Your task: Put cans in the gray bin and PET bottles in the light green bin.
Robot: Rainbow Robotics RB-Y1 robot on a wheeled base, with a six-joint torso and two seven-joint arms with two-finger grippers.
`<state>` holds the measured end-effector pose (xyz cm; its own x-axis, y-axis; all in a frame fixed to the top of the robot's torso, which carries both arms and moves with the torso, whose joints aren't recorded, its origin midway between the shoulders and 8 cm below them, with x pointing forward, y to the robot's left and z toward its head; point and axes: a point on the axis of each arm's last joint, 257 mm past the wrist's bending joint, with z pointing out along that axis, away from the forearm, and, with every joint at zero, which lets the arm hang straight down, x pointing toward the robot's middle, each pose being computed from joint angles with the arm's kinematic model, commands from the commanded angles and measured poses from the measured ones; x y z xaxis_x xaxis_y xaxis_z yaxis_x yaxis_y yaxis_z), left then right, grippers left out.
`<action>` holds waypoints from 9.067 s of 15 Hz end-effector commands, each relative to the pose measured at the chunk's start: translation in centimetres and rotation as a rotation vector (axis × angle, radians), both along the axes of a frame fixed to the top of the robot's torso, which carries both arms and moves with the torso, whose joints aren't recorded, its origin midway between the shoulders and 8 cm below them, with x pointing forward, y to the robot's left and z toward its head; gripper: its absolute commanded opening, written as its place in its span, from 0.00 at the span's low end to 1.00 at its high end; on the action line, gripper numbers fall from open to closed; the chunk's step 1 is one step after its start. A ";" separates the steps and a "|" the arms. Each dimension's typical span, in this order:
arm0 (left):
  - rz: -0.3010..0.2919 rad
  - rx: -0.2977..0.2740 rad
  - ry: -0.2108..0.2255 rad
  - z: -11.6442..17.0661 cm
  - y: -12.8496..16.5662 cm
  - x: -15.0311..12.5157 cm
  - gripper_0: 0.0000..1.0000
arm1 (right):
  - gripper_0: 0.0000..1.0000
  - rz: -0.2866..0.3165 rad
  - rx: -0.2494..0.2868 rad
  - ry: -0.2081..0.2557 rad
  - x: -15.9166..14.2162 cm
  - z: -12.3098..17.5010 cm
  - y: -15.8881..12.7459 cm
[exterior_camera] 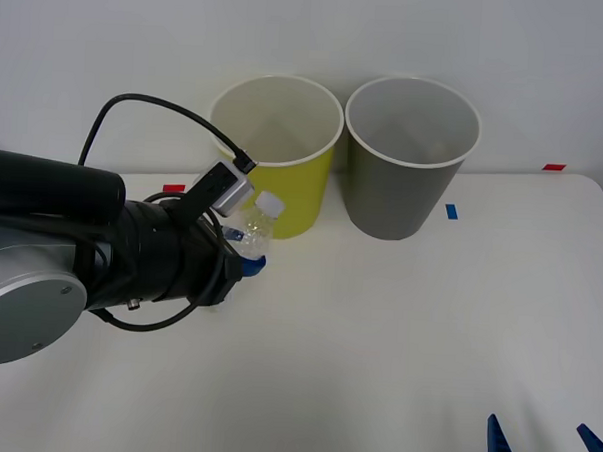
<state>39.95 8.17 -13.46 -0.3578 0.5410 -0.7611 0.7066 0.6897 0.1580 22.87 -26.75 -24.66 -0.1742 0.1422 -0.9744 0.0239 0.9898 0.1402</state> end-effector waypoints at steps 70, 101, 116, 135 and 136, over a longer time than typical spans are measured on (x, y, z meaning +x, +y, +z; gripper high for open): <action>0.215 -0.491 -0.689 19.4 -4.6 19.3 1.00 | 1.00 0.000 0.000 0.000 0.0 0.0 0.0; 0.580 -0.284 -0.653 13.7 17.2 5.8 1.00 | 1.00 0.000 0.000 0.000 0.0 0.0 0.0; 0.651 -0.332 -0.727 2.3 23.6 -0.2 1.00 | 1.00 0.000 0.000 0.000 0.0 0.0 0.0; 0.634 -0.388 -0.700 -6.4 22.5 -15.0 1.00 | 1.00 0.000 0.000 0.000 0.0 0.0 0.0; 0.634 -0.385 -0.698 -6.5 22.5 -15.0 1.00 | 1.00 0.000 0.000 0.000 0.0 0.0 0.0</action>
